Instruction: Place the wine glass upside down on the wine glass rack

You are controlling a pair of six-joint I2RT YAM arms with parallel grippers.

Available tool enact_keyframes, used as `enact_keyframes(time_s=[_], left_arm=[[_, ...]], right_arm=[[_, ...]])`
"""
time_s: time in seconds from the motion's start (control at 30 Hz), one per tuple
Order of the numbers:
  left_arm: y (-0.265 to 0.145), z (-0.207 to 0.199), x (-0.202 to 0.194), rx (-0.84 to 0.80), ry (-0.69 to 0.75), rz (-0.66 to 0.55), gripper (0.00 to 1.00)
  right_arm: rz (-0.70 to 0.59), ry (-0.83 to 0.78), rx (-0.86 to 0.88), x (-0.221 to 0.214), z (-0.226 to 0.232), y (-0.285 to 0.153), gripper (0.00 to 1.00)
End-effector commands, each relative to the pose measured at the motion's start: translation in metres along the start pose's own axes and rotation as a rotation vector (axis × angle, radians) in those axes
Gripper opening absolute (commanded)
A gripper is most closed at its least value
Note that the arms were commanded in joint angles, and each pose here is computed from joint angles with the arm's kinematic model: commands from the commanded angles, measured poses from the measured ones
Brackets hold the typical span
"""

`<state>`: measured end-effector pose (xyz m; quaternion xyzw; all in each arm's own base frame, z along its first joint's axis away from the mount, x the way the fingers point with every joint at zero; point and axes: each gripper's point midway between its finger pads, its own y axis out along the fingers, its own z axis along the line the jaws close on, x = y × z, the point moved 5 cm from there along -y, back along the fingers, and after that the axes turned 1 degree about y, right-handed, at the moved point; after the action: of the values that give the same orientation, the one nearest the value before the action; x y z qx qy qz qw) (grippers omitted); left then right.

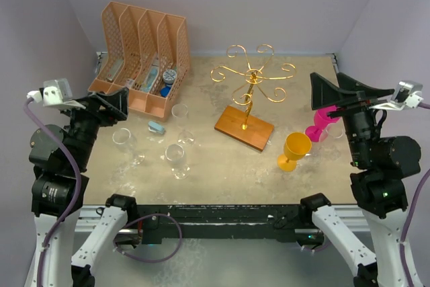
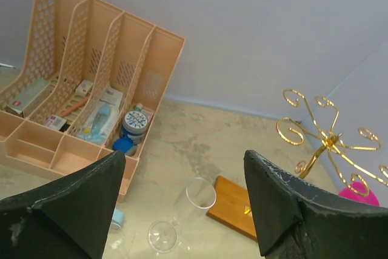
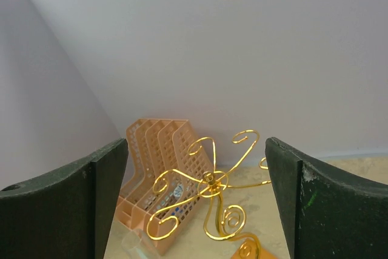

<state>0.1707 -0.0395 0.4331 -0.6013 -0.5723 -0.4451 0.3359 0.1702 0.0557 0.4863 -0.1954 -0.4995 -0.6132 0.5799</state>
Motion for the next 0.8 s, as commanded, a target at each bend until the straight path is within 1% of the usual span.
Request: enact_keyframes(time_s=[0.0, 0.1, 0.2, 0.33, 0.53, 0.6, 0.63, 0.77], left_arm=[[0.006, -0.005, -0.017, -0.080, 0.020, 0.052, 0.77], [0.012, -0.006, -0.029, -0.102, 0.008, 0.090, 0.78], [0.014, -0.010, -0.038, -0.142, 0.009, 0.121, 0.78], [0.018, -0.009, -0.044, -0.144, 0.002, 0.130, 0.77], [0.025, -0.016, -0.046, -0.193, 0.005, 0.140, 0.76], [0.027, -0.019, -0.046, -0.216, 0.000, 0.149, 0.75], [0.028, -0.021, -0.046, -0.228, -0.002, 0.152, 0.75], [0.029, -0.026, -0.044, -0.257, -0.028, 0.149, 0.74]], right_arm=[[0.042, 0.024, 0.000, 0.002, 0.003, -0.005, 0.98], [0.047, 0.028, -0.032, 0.002, -0.002, -0.007, 0.98], [0.034, 0.000, -0.094, 0.002, -0.012, -0.007, 0.95], [0.011, -0.034, -0.283, -0.002, -0.040, 0.000, 0.92], [0.038, -0.043, -0.524, -0.028, -0.078, 0.019, 0.86], [0.073, -0.048, -0.588, -0.045, -0.091, 0.027, 0.82], [0.098, -0.047, -0.622, -0.055, -0.098, 0.030, 0.78], [0.196, -0.034, -0.749, -0.097, -0.123, 0.033, 0.57]])
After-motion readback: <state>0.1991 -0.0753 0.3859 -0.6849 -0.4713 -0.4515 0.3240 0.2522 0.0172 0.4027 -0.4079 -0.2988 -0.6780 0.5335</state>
